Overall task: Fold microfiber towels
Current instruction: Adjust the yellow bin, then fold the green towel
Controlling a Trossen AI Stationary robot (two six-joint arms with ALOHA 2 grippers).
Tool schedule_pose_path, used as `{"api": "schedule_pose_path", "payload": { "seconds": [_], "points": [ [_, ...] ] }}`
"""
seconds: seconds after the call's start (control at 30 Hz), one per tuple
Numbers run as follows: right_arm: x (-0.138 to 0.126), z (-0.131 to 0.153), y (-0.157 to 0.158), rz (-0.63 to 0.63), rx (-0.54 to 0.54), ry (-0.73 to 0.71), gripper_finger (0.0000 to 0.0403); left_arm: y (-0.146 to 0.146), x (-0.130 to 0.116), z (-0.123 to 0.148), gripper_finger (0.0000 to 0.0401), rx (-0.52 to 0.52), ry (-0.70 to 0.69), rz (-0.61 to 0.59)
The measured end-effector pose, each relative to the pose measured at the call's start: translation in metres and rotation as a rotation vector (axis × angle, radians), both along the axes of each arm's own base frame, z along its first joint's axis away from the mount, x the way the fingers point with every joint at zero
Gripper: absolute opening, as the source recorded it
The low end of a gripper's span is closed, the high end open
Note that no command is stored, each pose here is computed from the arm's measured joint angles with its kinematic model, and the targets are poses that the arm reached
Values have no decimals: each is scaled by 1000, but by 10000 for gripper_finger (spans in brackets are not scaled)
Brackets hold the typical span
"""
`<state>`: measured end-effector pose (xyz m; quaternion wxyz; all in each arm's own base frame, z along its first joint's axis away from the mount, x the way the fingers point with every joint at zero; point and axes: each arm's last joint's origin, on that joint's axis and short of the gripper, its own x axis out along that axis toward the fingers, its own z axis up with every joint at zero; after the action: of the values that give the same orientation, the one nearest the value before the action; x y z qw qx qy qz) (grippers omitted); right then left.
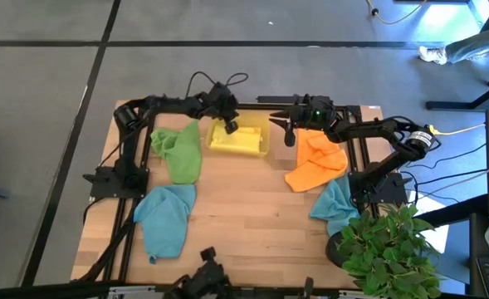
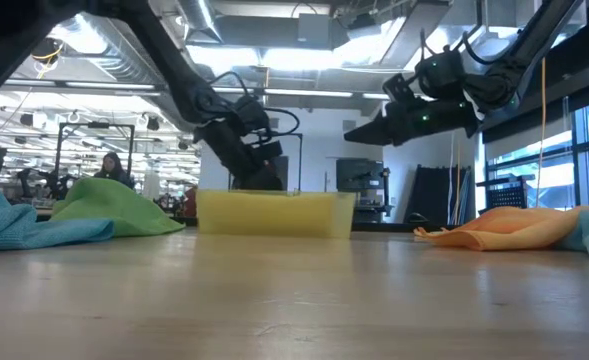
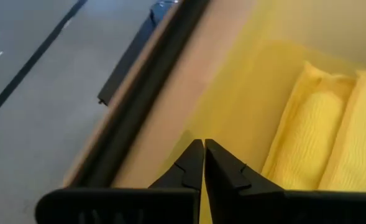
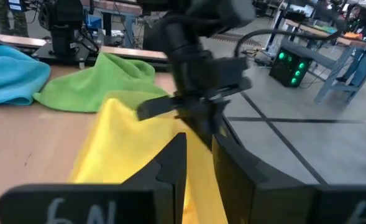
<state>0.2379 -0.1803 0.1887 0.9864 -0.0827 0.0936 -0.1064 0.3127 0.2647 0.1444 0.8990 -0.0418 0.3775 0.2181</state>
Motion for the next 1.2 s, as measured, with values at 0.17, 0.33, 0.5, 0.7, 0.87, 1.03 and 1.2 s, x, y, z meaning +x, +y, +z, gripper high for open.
{"api": "schedule_pose_path", "payload": {
  "seconds": [0.17, 0.33, 0.5, 0.7, 0.87, 1.03, 1.2],
  "points": [
    [0, -2, 0, 0, 15, 18, 80, 11, 7, 7, 1, 20, -18, 92],
    [-1, -2, -1, -50, 7, 19, 80, 16, 12, 21, 5, 52, -46, 137],
    [-2, 4, 0, -64, 14, -9, 80, 11, 10, 72, 1, 69, -148, 50],
    [-8, 15, 5, -60, 25, 10, 80, -37, -11, 137, 2, 2, -305, -236],
    [-12, 12, 16, -20, 43, 26, 80, -91, -22, 122, 2, -7, -335, -352],
    [-10, 1, 31, 27, 63, 48, 80, -139, -38, 100, 2, 62, -519, -390],
    [-5, -6, 46, 84, 93, 79, 80, -175, -55, 73, 1, 86, -660, -418]
  ]
}}
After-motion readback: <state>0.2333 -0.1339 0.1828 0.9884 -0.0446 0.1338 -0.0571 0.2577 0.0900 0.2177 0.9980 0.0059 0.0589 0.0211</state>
